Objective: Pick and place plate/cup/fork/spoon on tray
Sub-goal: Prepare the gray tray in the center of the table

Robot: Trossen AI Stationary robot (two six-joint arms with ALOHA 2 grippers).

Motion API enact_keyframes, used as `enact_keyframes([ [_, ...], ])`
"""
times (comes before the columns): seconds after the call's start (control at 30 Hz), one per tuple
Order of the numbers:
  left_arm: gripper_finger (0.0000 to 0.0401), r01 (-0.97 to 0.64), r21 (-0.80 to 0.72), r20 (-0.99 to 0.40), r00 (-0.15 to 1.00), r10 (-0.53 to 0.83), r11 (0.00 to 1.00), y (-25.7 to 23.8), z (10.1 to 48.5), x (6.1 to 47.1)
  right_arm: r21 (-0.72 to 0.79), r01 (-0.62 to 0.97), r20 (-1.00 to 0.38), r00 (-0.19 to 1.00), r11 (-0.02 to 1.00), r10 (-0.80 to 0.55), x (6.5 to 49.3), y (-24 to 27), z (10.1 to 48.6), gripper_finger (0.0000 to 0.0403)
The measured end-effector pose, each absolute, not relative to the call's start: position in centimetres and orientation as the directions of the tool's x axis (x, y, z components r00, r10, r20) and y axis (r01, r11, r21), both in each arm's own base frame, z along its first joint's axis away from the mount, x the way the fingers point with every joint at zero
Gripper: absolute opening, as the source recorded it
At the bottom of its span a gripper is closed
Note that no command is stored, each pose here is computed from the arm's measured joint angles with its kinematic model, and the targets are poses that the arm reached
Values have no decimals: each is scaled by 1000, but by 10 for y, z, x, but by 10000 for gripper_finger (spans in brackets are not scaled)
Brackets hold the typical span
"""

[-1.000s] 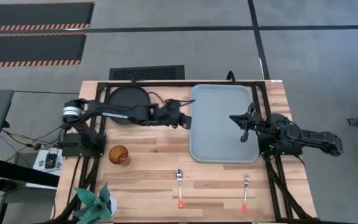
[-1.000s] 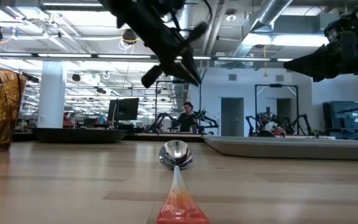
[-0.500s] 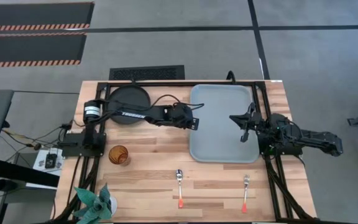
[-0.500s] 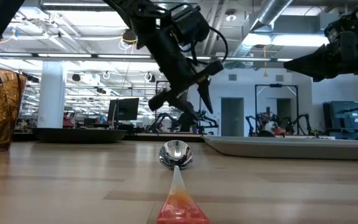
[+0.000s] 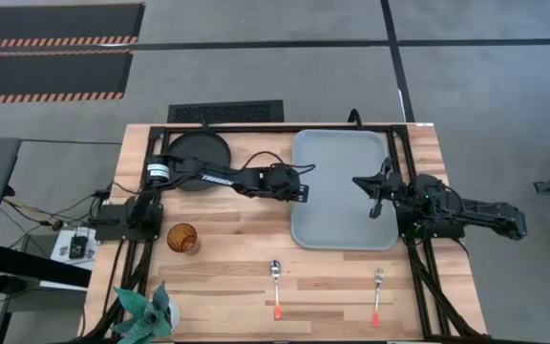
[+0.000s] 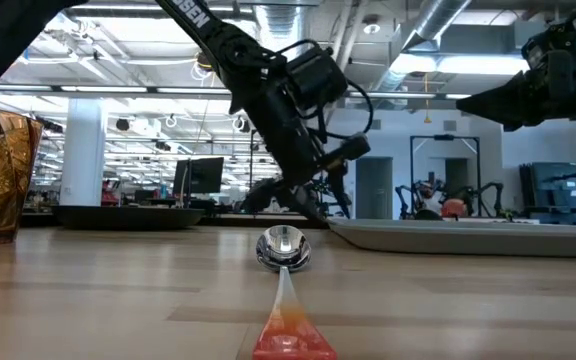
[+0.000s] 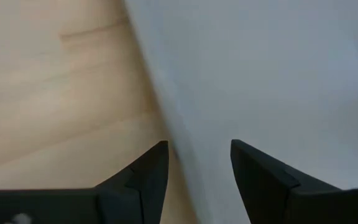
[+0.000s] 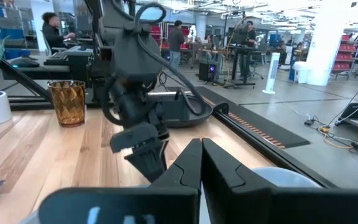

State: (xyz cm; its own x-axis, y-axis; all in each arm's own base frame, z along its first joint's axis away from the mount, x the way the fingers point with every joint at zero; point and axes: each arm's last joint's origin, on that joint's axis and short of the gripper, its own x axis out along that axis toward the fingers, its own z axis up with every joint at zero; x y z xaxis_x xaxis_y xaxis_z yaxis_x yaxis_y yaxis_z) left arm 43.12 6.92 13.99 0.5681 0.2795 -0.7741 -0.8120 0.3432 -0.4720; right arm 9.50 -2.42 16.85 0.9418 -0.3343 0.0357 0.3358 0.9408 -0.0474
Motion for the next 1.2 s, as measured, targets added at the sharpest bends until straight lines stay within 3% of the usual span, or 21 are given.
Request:
enact_keyframes([
  [0.2, 141, -817, -456, -769, 561, 306, 354, 73, 141, 431, -48, 335, 35, 942, 941, -334, 95, -24, 168, 29],
  [0.6, 5, -817, -390, -787, 535, 308, 425, 88, 142, 425, -47, 335, 35, 942, 941, -334, 95, -24, 168, 29],
  [0.77, 5, -835, -319, -803, 489, 341, 448, 104, 146, 416, -47, 335, 35, 942, 941, -334, 95, -24, 168, 28],
  [0.93, 4, -802, -411, -796, 548, 258, 433, 114, 157, 414, -48, 336, 35, 942, 941, -334, 95, -24, 168, 27],
  [1.03, 24, -784, -450, -802, 565, 192, 428, 112, 155, 415, -48, 336, 35, 942, 941, -334, 95, -24, 168, 29],
  [1.2, 83, -778, -493, -783, 592, 192, 389, 102, 156, 420, -48, 335, 35, 942, 941, -334, 95, -24, 168, 28],
])
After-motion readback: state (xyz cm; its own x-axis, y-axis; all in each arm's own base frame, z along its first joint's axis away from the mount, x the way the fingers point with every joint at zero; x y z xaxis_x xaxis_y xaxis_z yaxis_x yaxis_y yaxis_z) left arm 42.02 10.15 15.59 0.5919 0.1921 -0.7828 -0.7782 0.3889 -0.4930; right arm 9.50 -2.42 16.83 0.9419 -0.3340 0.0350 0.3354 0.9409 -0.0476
